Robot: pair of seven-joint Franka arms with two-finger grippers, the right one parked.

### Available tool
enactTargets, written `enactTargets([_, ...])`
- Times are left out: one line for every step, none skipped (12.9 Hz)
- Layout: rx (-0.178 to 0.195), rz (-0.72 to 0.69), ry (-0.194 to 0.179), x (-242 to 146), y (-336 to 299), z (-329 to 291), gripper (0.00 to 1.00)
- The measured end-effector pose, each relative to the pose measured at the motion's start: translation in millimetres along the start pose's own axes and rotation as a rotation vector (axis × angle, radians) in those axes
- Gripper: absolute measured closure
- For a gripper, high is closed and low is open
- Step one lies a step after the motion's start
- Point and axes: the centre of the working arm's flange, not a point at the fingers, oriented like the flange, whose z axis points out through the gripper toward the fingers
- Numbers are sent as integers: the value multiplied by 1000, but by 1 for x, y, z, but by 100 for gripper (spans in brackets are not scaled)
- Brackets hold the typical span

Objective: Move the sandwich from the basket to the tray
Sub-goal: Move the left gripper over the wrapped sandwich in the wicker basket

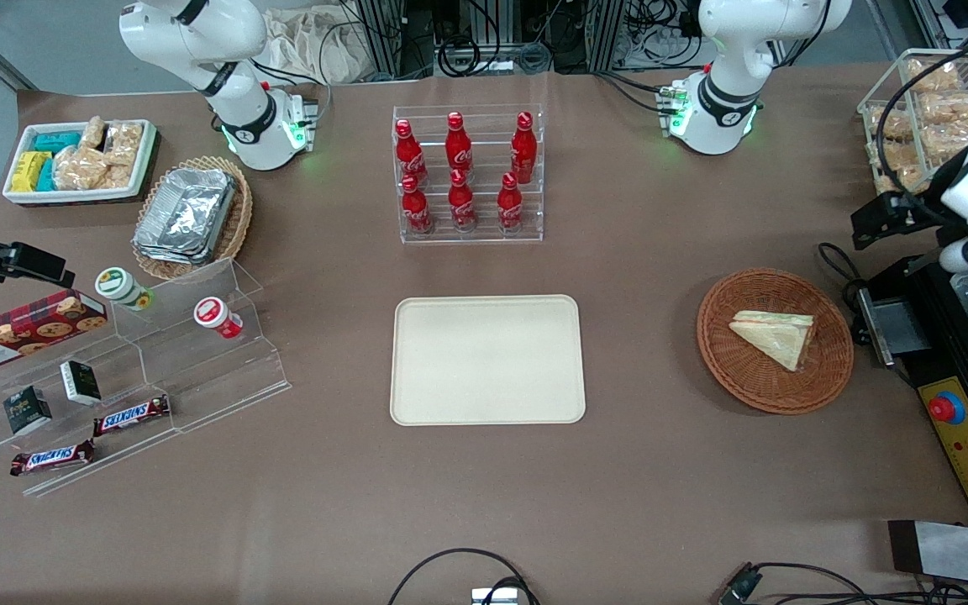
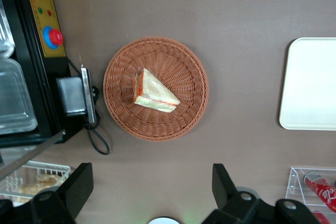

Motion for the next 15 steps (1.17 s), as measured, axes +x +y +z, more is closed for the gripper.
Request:
enactTargets([0,-22,-20,6,1,11,0])
enactTargets([1,-59,-39,13,2,22,0])
enactTargets([4,-106,-57,18,2,34,0])
enactTargets([6,-141,-69,23,3,48,0])
enactTargets([1,-169,-72,27,2,63,0])
enactTargets([-19,-201,-72,30,-2,77,0])
enactTargets([-46,-241,-70,32,-12,93,0])
enactTargets([-71,-278,-66,32,-28,108,0])
enactTargets([-91,-311,-58,29,-43,121,0])
enactTargets([-102,-338,-46,25,-53,134,0])
enactTargets([-108,-373,-33,21,-56,144,0])
enactTargets([-110,-423,-19,17,-56,155,0])
enactTargets([-111,-467,-8,12,-55,168,0])
enactTargets([-112,-508,0,8,-53,181,0])
enactTargets([-114,-554,7,5,-52,195,0])
